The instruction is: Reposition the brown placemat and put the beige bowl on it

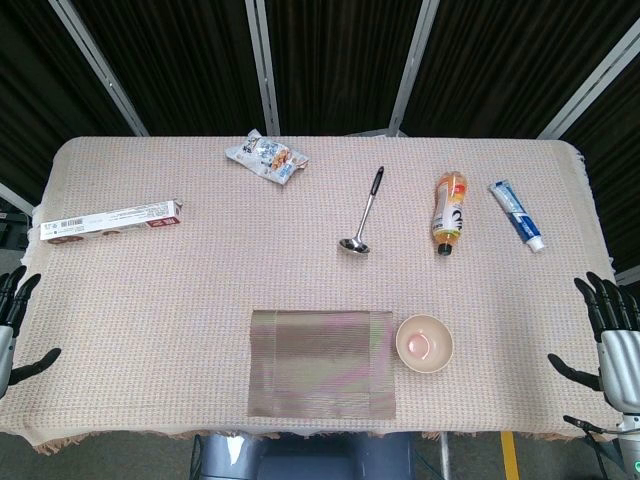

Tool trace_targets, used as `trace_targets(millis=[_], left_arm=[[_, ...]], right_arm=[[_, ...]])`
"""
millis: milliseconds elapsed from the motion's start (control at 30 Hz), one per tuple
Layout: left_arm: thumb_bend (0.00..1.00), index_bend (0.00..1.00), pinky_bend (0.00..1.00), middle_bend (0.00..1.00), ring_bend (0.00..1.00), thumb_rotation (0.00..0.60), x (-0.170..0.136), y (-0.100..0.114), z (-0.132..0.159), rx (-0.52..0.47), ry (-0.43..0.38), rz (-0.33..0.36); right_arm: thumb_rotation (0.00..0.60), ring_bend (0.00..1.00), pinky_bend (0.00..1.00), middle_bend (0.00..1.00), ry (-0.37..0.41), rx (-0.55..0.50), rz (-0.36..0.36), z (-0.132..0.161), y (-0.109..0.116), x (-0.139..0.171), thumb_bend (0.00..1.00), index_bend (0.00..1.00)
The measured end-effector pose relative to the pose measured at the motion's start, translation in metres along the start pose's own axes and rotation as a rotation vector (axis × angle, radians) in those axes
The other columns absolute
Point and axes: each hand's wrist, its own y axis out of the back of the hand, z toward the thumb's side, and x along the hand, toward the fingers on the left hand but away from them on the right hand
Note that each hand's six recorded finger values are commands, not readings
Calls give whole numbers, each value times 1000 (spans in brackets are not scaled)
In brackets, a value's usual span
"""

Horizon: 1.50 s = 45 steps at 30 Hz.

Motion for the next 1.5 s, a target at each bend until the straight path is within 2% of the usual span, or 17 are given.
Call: trace_targets(millis=[200,333,567,733,867,967,1067,1167,1233,1400,1433,1467,1500], left_arm=[[0,0,0,0,0,600,0,-1,-1,7,9,-4],[0,0,0,0,0,600,3,0,-1,11,16,5],[0,0,0,0,0,600,8,-5,-5,24,39,-7],[0,0,0,0,0,600,10,-10,-4,38,45,-15],[0,0,0,0,0,600,11,-12,-4,42,50,-19],[0,0,0,0,0,600,11,-12,-5,43,53,-20],[0,0,0,0,0,600,11,-11,-5,40,55,-18],[0,0,0,0,0,600,11,-9,-6,35,55,-11],[0,0,0,0,0,600,11,-9,-6,33,55,-10],[0,0,0,0,0,600,11,-9,-6,34,55,-10],[0,0,0,0,0,600,11,-9,-6,34,55,-10],[0,0,0,0,0,600,11,-9,-6,34,56,-11],[0,0,0,0,0,600,11,-9,-7,34,58,-12]], right_arm=[[600,0,0,0,9,-16,39,3,-7,1,0,7],[600,0,0,0,77,0,131,14,-25,4,0,9],[600,0,0,0,287,62,369,36,-88,18,0,22],[600,0,0,0,394,126,448,51,-129,20,0,53],[600,0,0,0,448,164,461,65,-149,17,0,57],[600,0,0,0,457,195,453,68,-157,13,0,70],[600,0,0,0,450,231,448,67,-165,9,0,147],[600,0,0,0,443,240,443,69,-173,6,9,278],[600,0,0,0,443,240,437,71,-177,5,64,383],[600,0,0,0,460,228,412,82,-189,0,277,556],[600,0,0,0,466,226,408,84,-192,-1,319,470],[600,0,0,0,474,223,400,88,-195,-2,343,433],[600,0,0,0,481,221,390,91,-197,-3,372,451]])
